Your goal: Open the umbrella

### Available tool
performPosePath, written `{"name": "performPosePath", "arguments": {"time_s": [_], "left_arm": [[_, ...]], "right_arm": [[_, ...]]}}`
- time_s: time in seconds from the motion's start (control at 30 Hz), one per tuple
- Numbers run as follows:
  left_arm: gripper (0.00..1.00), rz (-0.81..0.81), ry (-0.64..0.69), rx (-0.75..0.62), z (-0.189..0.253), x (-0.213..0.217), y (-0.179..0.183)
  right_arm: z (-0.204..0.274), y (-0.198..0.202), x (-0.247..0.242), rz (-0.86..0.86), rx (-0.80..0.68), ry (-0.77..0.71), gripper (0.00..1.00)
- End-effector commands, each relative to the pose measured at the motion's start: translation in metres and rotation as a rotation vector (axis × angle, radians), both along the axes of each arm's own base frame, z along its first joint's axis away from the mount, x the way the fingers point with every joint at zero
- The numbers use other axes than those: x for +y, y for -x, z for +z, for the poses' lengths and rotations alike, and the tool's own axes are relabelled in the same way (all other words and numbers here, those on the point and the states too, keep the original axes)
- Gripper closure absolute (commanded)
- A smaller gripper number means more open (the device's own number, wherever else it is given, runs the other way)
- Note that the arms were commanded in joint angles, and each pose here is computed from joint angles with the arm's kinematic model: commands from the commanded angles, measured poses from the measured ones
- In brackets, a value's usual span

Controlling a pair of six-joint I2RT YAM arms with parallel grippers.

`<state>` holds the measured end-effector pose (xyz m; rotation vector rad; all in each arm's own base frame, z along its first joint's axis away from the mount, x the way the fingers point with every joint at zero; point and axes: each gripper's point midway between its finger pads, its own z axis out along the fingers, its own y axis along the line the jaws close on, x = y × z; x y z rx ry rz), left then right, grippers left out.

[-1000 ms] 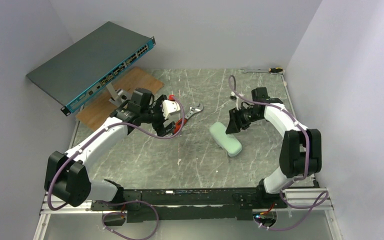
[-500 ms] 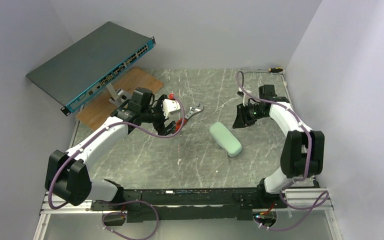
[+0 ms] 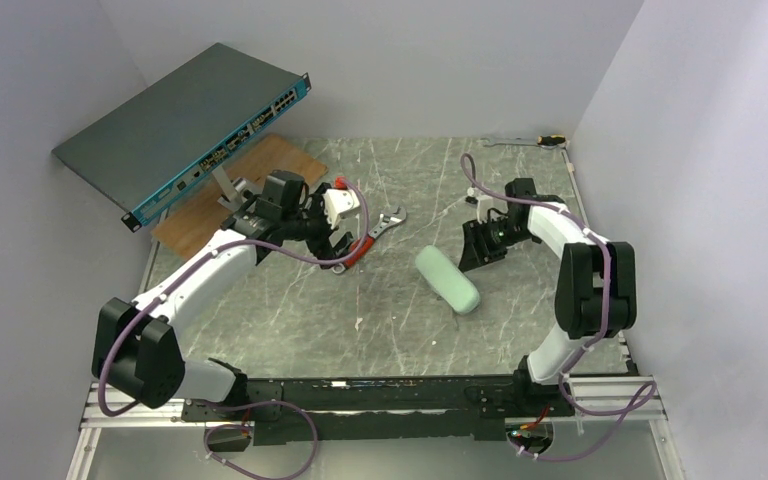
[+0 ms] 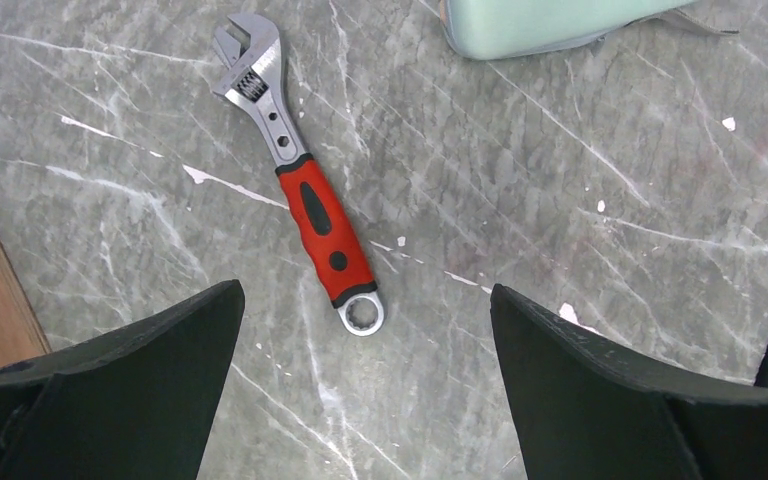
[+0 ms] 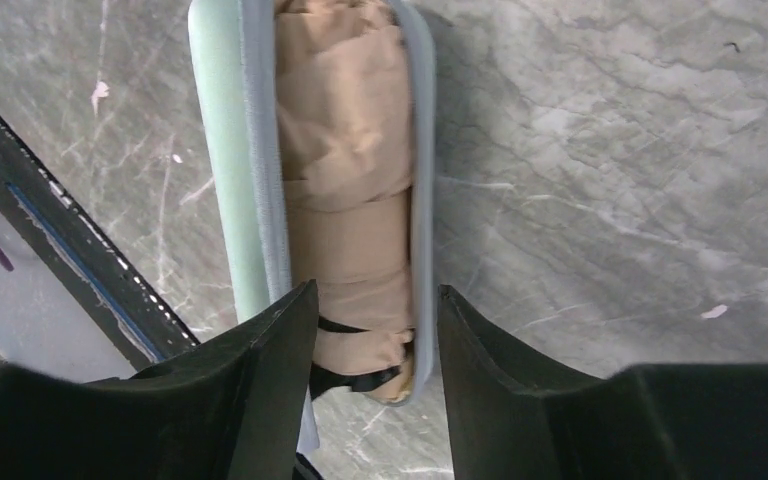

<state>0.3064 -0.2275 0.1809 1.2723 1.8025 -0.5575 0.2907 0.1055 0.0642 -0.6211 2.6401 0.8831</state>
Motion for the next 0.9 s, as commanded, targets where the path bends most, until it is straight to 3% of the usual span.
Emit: {"name": "performPosePath", "arguments": {"time_s": [0.0,0.17,0.4,0.53,0.6,0.7,0.87], "left_arm": [[0.00,0.032,0.083,0.007,0.023,-0.010,-0.009],[0.00,0.031,0.099,0.031,0.021,-0.013,-0.008],[0.00,0.032,0.125,0.044,0.026,-0.015,-0.004],[0.00,0.039,0.123,0.045,0.024,-0.013,-0.003],[0.00,0.040,0.123,0.042,0.024,-0.013,-0.003],[0.00,0.044,0.111,0.037,0.022,-0.011,-0.003],[0.00,0.055,0.079,0.031,0.019,-0.005,-0.003]], "right_arm": [[0.033,0.008,0.018,0.042,-0.060,-0.031,0.45],[0.022,0.019,0.032,0.091,-0.100,0.075,0.32],[-0.007,0.010,0.011,0.059,-0.171,0.388,0.30],[-0.013,0.015,0.016,0.083,-0.190,0.419,0.34],[-0.020,0.020,0.018,0.088,-0.164,0.427,0.43],[-0.023,0.020,0.015,0.083,-0.153,0.446,0.79],[0.024,0.001,0.013,0.061,-0.222,0.388,0.99]]}}
